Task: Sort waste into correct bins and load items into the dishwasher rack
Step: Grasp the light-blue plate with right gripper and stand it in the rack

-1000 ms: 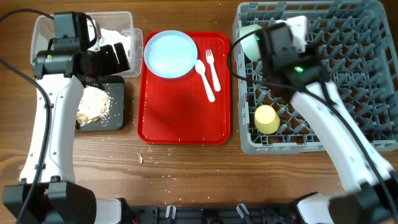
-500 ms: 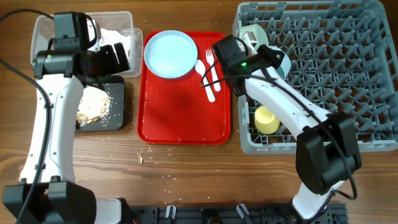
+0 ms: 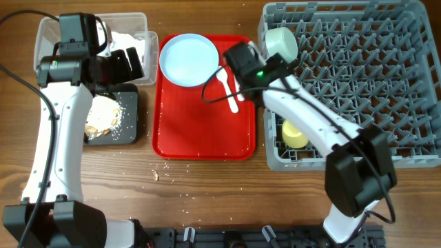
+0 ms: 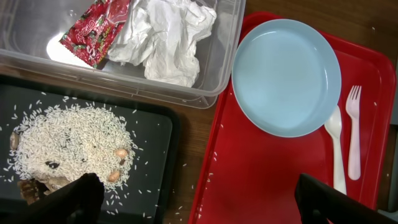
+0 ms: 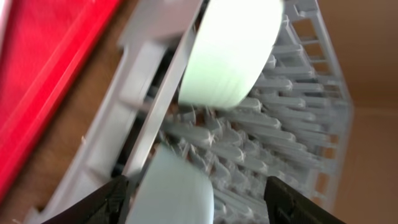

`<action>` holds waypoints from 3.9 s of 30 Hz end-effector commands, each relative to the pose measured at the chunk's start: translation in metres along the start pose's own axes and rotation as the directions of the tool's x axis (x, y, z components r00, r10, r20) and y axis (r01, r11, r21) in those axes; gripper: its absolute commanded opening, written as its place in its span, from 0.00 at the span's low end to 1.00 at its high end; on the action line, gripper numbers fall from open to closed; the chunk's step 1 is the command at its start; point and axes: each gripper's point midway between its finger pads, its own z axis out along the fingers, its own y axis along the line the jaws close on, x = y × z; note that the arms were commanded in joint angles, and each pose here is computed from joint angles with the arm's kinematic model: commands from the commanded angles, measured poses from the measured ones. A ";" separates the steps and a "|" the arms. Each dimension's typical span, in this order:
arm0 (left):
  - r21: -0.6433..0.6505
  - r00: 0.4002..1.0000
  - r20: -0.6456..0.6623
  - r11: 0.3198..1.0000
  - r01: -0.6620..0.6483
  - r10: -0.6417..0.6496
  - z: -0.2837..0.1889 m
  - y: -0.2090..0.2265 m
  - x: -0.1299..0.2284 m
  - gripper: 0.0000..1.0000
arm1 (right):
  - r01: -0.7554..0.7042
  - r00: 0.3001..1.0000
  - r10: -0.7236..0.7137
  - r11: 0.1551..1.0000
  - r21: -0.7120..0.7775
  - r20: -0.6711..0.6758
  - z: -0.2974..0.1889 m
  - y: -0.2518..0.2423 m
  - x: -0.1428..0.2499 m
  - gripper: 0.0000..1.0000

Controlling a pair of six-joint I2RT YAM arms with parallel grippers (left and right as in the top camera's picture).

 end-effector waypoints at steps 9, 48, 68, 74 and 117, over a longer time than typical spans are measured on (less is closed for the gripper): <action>-0.010 1.000 0.005 1.000 0.005 -0.005 0.001 0.003 -0.002 1.00 | -0.447 0.612 0.790 0.386 -0.807 0.039 -0.099 0.029 -0.150 0.56; -0.010 1.000 0.005 1.000 0.005 -0.005 0.001 0.003 -0.002 1.00 | -0.620 0.579 0.690 0.719 -0.316 0.434 -0.102 -0.168 -0.071 0.04; -0.010 1.000 0.005 1.000 0.005 -0.005 0.001 0.003 -0.002 1.00 | 0.018 0.995 0.010 0.955 0.295 -0.096 0.031 -0.199 0.042 0.04; -0.010 1.000 0.005 1.000 0.005 -0.005 0.001 0.003 -0.002 1.00 | -0.108 0.993 0.099 0.984 0.143 0.069 0.051 -0.170 0.010 0.92; -0.010 1.000 0.005 1.000 0.005 -0.005 0.001 0.003 -0.002 1.00 | -0.459 0.870 0.427 0.522 -0.719 -0.246 0.012 0.150 -0.070 0.04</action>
